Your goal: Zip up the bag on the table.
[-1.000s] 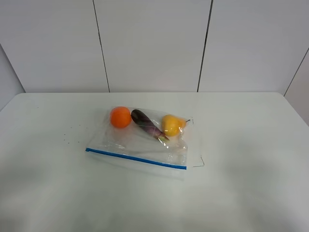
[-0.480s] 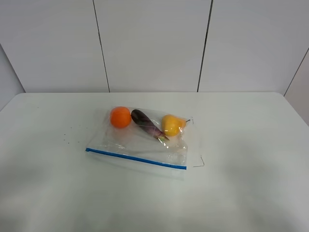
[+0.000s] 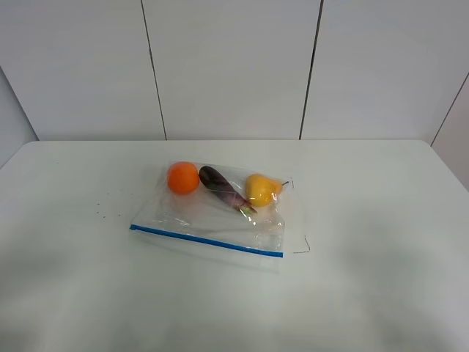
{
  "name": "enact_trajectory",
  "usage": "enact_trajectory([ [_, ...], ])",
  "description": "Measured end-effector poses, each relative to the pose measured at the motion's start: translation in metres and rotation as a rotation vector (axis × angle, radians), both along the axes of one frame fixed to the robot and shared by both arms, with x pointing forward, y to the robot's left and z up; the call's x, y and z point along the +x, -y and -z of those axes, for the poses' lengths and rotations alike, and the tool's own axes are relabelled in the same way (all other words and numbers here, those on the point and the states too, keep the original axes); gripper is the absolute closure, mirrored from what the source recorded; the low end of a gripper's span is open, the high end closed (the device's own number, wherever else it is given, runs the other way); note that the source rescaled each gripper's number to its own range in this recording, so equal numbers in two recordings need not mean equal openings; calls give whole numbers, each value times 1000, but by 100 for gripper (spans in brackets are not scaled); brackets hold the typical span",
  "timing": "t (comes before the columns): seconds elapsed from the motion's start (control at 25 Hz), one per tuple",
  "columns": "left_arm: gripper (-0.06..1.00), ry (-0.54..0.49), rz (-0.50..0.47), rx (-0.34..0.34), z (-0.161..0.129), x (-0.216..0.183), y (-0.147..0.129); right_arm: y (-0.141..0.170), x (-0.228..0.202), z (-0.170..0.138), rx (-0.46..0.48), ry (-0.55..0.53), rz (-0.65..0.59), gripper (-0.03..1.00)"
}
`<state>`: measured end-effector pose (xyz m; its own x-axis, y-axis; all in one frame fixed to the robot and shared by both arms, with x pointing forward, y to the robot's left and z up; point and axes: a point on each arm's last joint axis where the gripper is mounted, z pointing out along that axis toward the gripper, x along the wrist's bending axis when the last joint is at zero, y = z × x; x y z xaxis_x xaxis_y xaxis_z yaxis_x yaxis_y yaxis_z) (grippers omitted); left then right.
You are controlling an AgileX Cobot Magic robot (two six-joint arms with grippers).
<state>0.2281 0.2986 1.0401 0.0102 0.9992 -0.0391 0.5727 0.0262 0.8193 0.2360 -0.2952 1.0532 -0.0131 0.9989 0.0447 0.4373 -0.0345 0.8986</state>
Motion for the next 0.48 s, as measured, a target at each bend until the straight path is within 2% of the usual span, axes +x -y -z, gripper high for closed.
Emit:
enact_trajectory([
  [0.48, -6, 0, 0, 0, 0, 0, 0, 0, 0, 0, 1, 0, 0, -3],
])
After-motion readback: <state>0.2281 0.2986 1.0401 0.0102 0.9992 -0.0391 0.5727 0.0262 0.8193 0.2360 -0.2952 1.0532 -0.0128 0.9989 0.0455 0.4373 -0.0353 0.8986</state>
